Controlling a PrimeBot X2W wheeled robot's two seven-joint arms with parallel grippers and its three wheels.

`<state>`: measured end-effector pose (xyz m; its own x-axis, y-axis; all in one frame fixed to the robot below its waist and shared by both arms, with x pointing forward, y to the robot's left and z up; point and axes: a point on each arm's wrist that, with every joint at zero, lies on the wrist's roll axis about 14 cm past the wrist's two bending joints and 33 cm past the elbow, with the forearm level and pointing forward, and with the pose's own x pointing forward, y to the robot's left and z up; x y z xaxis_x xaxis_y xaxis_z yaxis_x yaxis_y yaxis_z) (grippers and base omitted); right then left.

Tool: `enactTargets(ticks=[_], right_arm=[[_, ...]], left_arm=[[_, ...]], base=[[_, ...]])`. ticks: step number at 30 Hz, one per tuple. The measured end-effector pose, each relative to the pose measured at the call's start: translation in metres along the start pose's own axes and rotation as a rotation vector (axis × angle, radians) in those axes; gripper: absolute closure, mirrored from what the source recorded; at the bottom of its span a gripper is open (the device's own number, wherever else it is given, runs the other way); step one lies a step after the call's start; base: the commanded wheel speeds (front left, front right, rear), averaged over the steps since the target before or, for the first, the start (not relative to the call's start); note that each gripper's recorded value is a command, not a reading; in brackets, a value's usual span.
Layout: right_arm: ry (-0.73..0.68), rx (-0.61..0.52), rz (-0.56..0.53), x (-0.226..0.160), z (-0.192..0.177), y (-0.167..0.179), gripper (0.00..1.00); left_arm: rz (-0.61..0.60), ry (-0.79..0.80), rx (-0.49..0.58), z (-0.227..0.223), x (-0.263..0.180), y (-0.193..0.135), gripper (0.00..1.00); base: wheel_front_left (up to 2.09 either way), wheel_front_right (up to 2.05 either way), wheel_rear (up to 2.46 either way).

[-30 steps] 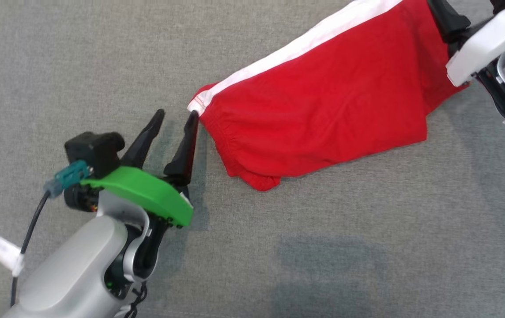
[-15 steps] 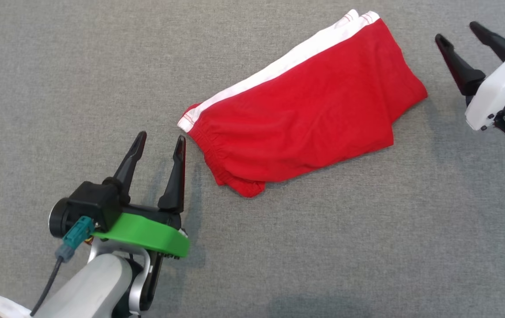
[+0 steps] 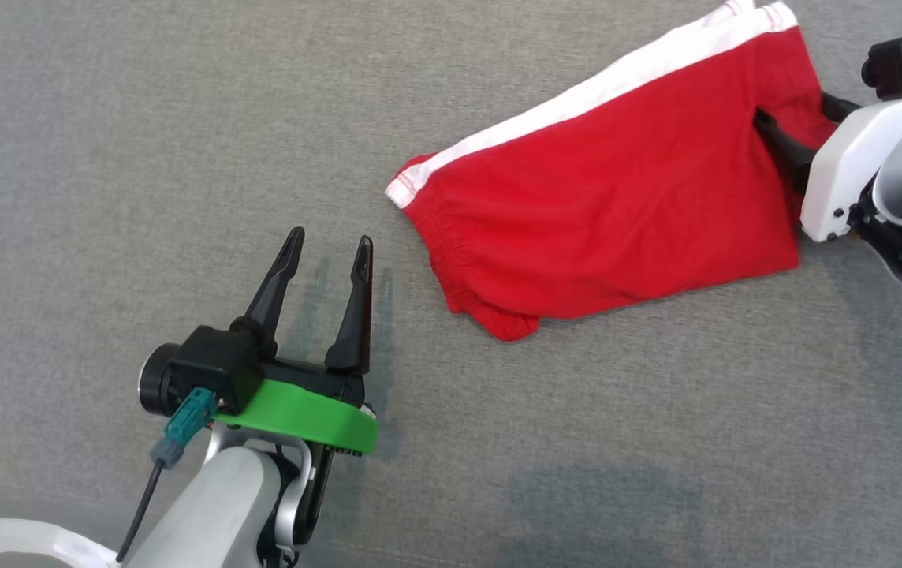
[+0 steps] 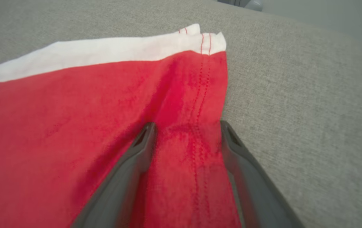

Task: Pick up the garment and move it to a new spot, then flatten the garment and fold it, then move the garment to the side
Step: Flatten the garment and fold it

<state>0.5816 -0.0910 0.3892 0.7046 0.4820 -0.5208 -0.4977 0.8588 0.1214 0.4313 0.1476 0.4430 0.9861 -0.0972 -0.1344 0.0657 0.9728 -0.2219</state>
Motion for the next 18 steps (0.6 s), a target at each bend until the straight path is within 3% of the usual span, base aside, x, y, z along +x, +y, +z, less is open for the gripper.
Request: enactTargets(ticks=[14, 15, 16, 18], right_arm=[[0.071, 0.020, 0.008, 0.019, 0.001, 0.003, 0.00], [0.075, 0.024, 0.016, 0.019, 0.001, 0.006, 0.32], [0.078, 0.029, 0.026, 0.019, 0.001, 0.009, 1.00], [0.084, 0.055, 0.048, 0.017, 0.000, 0.016, 1.00]], left_arm=[[0.040, -0.007, 0.004, -0.006, -0.008, 0.014, 0.00], [0.039, -0.010, 0.002, -0.006, -0.007, 0.014, 0.00], [0.038, -0.011, 0.004, -0.006, -0.008, 0.014, 0.00], [0.038, -0.013, 0.004, -0.005, -0.009, 0.015, 0.00]], base=[[0.00, 0.00, 0.00], [0.00, 0.00, 0.00], [0.00, 0.00, 0.00], [0.00, 0.00, 0.00]])
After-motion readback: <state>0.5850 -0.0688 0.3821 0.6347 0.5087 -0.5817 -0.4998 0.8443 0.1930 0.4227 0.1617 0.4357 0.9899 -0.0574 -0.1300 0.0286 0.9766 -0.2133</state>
